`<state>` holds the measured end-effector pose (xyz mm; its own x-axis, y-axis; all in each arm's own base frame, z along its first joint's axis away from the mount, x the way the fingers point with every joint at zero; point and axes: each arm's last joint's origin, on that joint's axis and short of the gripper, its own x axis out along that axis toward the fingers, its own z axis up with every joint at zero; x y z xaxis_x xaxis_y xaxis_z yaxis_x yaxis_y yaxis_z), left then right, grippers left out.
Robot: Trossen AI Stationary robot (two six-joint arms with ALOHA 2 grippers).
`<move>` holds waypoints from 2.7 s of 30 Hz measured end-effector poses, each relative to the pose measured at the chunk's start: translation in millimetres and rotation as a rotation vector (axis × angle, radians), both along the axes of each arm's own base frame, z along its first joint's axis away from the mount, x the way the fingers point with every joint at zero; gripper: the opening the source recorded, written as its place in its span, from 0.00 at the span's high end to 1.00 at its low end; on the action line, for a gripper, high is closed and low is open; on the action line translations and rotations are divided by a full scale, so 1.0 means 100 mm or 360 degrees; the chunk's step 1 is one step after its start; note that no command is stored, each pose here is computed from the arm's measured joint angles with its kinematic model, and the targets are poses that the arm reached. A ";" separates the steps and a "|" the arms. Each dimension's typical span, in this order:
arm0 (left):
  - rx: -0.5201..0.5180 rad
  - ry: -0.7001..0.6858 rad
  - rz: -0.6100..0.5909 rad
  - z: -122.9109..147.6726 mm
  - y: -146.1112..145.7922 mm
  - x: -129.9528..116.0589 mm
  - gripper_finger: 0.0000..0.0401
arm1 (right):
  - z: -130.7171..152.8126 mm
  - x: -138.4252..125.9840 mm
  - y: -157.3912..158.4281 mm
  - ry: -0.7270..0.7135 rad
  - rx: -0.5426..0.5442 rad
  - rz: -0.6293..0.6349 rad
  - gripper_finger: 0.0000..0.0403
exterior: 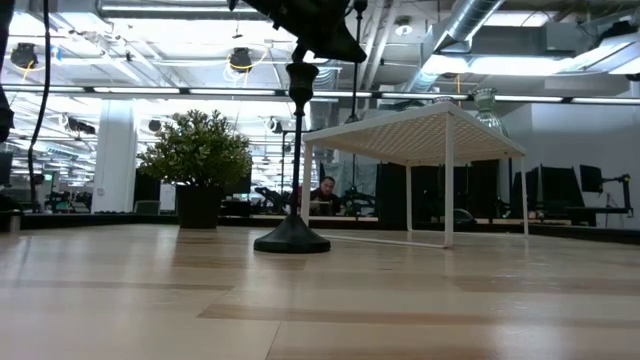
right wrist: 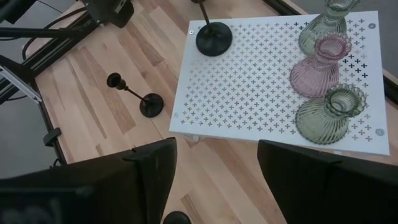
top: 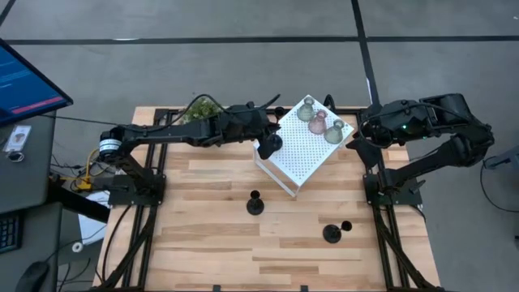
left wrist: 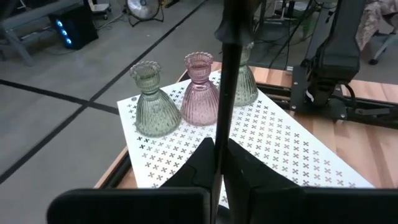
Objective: Pick & Place candle stick holders
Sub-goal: Put the bottom left black candle holder on the shelf, then put the left black candle holder on the shelf aligned with the other black candle holder
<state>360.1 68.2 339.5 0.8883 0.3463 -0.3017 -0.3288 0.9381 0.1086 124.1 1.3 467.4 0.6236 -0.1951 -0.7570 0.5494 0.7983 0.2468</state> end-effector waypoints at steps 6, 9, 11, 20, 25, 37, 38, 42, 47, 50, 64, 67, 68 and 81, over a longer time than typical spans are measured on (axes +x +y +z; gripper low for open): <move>0.0004 0.0001 0.0003 0.00 0.01 0.00 0.96 | 0.00 0.00 0.00 0.0001 0.0000 0.0000 0.46; 0.0004 0.0001 0.0010 0.00 0.02 0.00 0.95 | 0.00 0.00 0.00 0.0001 0.0000 0.0000 0.46; 0.0005 0.0002 0.0014 0.00 0.02 -0.01 0.93 | 0.00 0.00 0.00 0.0001 0.0000 0.0000 0.46; 0.0003 -0.0004 0.0002 0.00 0.02 0.00 0.88 | 0.00 0.00 0.00 0.0001 0.0001 0.0000 0.46; 0.0062 0.0011 -0.0072 0.01 0.01 0.00 0.84 | 0.00 0.00 0.00 0.0001 0.0001 0.0000 0.46; 0.0079 0.0014 -0.0122 0.01 0.00 0.01 0.52 | 0.00 0.00 0.00 0.0001 0.0005 0.0003 0.46; 0.0079 0.0014 -0.0118 0.01 0.00 0.01 0.50 | 0.00 0.00 0.00 0.0001 0.0005 0.0003 0.46; 0.0094 0.0002 -0.0077 0.06 0.00 -0.04 0.44 | 0.00 0.00 0.00 0.0001 0.0007 0.0003 0.46; 0.0109 -0.0008 -0.0036 0.16 0.00 -0.13 0.41 | 0.00 0.00 0.01 0.0002 0.0033 0.0021 0.46; 0.0109 -0.0007 -0.0030 0.21 -0.01 -0.20 0.40 | 0.00 0.00 0.01 0.0003 0.0037 0.0024 0.46; 0.0056 0.0255 0.0068 0.50 -0.18 -0.92 0.41 | -0.01 0.00 0.02 0.0008 0.0150 0.0017 0.46; 0.0011 0.0266 0.0103 0.60 -0.25 -1.19 0.42 | -0.01 -0.01 0.08 0.0005 0.0232 0.0042 0.46; -0.0006 0.0257 0.0101 0.64 -0.28 -1.28 0.43 | -0.01 -0.01 0.11 0.0005 0.0249 0.0058 0.46; -0.0300 0.0096 0.0130 0.88 -0.50 -2.17 0.49 | -0.86 0.05 0.86 0.0565 0.0528 0.0041 0.46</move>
